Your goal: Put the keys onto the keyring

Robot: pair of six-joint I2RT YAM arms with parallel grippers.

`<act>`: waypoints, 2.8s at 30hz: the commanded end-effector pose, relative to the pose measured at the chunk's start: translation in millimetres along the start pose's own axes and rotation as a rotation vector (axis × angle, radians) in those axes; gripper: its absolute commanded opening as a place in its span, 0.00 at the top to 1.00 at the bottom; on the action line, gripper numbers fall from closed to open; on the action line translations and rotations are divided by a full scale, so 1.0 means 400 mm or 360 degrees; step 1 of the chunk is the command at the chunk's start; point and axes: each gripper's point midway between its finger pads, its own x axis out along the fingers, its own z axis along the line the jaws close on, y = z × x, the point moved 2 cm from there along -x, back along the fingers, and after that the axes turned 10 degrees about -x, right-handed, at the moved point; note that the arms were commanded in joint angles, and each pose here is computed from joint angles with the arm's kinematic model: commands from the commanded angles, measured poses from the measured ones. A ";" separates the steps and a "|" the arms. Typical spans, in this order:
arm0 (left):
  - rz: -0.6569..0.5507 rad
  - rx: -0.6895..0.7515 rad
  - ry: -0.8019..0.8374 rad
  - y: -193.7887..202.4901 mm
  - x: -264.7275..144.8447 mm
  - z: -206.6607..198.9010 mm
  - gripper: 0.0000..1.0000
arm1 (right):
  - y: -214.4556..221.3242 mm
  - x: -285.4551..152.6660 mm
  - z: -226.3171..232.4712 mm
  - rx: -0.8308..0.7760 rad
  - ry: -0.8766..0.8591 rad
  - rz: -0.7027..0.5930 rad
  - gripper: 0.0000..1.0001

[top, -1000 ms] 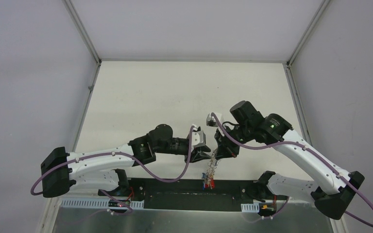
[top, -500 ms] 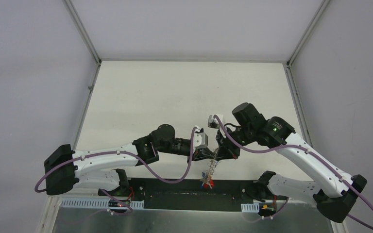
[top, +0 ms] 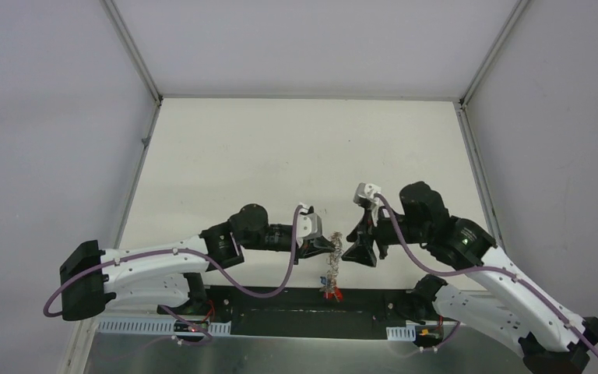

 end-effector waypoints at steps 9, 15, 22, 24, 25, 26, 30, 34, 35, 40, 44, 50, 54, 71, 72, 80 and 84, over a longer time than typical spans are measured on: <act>-0.0573 0.0220 0.0038 -0.183 -0.078 -0.056 1.00 | -0.122 -0.010 0.009 0.0076 0.0043 -0.0555 0.45; -0.0619 0.0240 0.0085 -0.195 -0.083 -0.070 1.00 | -0.153 -0.015 0.013 0.0162 0.0026 -0.0589 0.57; -0.0617 0.0237 0.0083 -0.192 -0.084 -0.070 1.00 | -0.141 -0.018 0.016 0.0249 0.0032 -0.0524 0.67; -0.0614 0.0236 0.0083 -0.191 -0.085 -0.070 1.00 | -0.137 -0.019 0.020 0.0277 0.0026 -0.0503 0.70; -0.0613 0.0235 0.0081 -0.190 -0.085 -0.070 1.00 | -0.136 -0.020 0.021 0.0286 0.0023 -0.0496 0.71; -0.0613 0.0234 0.0077 -0.190 -0.086 -0.069 1.00 | -0.134 -0.021 0.023 0.0294 0.0021 -0.0487 0.72; -0.0609 0.0230 0.0070 -0.187 -0.088 -0.068 1.00 | -0.129 -0.028 0.030 0.0312 0.0018 -0.0478 0.74; -0.0603 0.0227 0.0065 -0.185 -0.091 -0.067 1.00 | -0.116 -0.031 0.032 0.0336 0.0027 -0.0456 0.74; -0.0602 0.0229 0.0064 -0.185 -0.091 -0.067 1.00 | -0.112 -0.030 0.033 0.0340 0.0026 -0.0449 0.75; -0.0605 0.0231 0.0071 -0.188 -0.093 -0.071 1.00 | -0.108 -0.028 0.036 0.0338 0.0010 -0.0438 0.88; -0.0606 0.0234 0.0078 -0.189 -0.093 -0.073 1.00 | -0.100 -0.022 0.032 0.0334 0.0014 -0.0423 1.00; -0.0608 0.0236 0.0096 -0.193 -0.093 -0.078 1.00 | -0.088 -0.010 0.024 0.0342 0.0021 -0.0391 1.00; -0.0618 0.0232 0.0123 -0.197 -0.092 -0.084 1.00 | -0.073 0.004 0.016 0.0360 0.0021 -0.0339 1.00; -0.0628 0.0232 0.0126 -0.201 -0.083 -0.083 1.00 | -0.091 0.016 0.000 0.0233 0.0018 -0.0342 0.79; -0.0628 0.0230 0.0121 -0.200 -0.084 -0.081 1.00 | -0.092 0.005 0.002 0.0199 0.0040 -0.0371 0.70; -0.0631 0.0227 0.0108 -0.197 -0.091 -0.081 1.00 | -0.091 -0.079 0.033 -0.0196 0.0146 -0.0611 0.46; -0.0631 0.0228 0.0109 -0.199 -0.090 -0.080 1.00 | -0.107 -0.090 0.055 -0.0307 0.0078 -0.0679 0.49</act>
